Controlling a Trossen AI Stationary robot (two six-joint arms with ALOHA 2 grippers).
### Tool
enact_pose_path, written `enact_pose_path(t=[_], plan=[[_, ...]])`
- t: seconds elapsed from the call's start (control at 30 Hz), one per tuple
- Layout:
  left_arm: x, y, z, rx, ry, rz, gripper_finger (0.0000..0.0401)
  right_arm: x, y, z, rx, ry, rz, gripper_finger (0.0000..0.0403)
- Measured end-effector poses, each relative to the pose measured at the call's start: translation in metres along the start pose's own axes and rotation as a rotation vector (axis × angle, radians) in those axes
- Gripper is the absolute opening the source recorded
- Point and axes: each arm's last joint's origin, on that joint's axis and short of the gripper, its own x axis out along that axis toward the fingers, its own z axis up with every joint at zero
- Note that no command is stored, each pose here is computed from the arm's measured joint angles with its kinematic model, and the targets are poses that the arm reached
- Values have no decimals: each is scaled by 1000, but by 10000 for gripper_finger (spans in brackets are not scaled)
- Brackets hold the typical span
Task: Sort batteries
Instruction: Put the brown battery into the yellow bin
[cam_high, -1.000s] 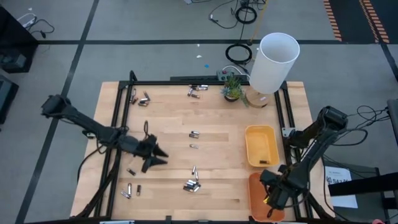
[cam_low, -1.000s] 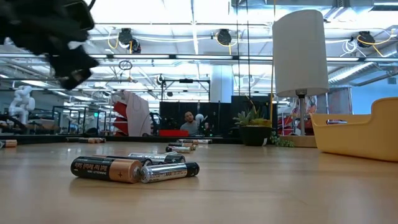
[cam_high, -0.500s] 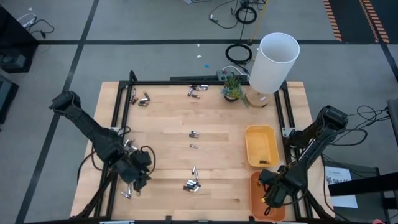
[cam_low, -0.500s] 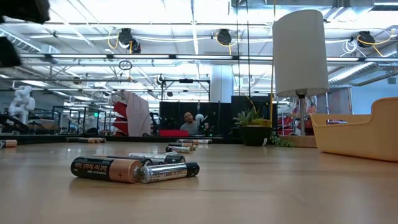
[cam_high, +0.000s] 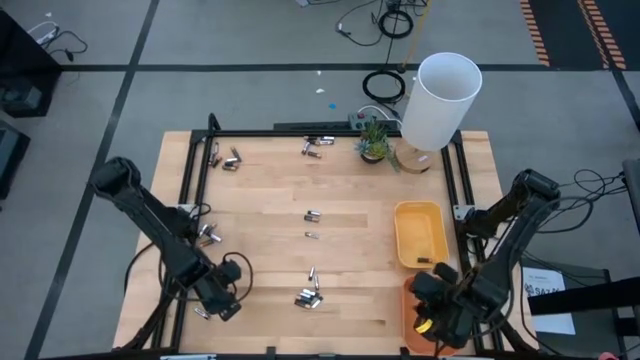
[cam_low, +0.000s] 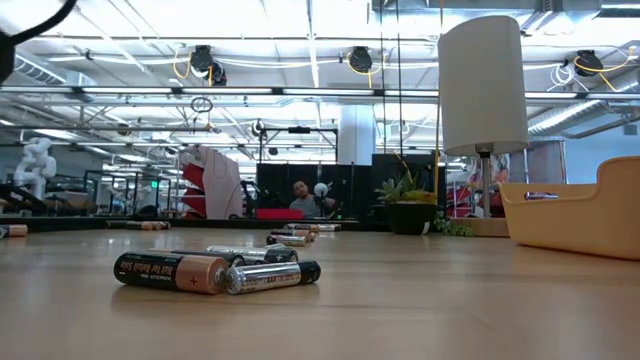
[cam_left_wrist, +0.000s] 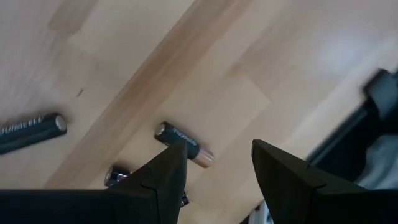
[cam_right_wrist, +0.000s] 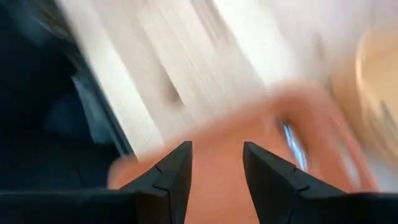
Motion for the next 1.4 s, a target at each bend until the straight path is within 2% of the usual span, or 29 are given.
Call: enact_pose_path(t=[0.17, 0.3, 0.6, 0.83, 1.0, 1.1, 1.33, 1.4], plan=[[8, 0, -5, -123, 1, 33, 191, -7, 16, 15, -235, -419, 46, 134], [10, 1, -10, -174, 12, 45, 191, -7, 21, 23, -367, -597, -18, 134], [23, 3, -20, -270, 9, 94, 191, -4, 20, 34, -406, -632, -71, 134], [48, -2, -18, -232, 16, 113, 191, -5, 19, 37, -445, -685, -118, 134], [52, -1, -18, -195, 23, 130, 188, -4, 19, 40, -458, -687, -132, 134], [49, -1, -16, -176, 19, 132, 163, -4, 18, 44, -463, -712, -163, 134], [46, 1, -4, -90, 8, 147, 53, 0, 14, 57, -436, -728, -202, 134], [46, 0, 1, -61, -20, 138, 43, 1, 13, 61, -419, -729, -209, 134]])
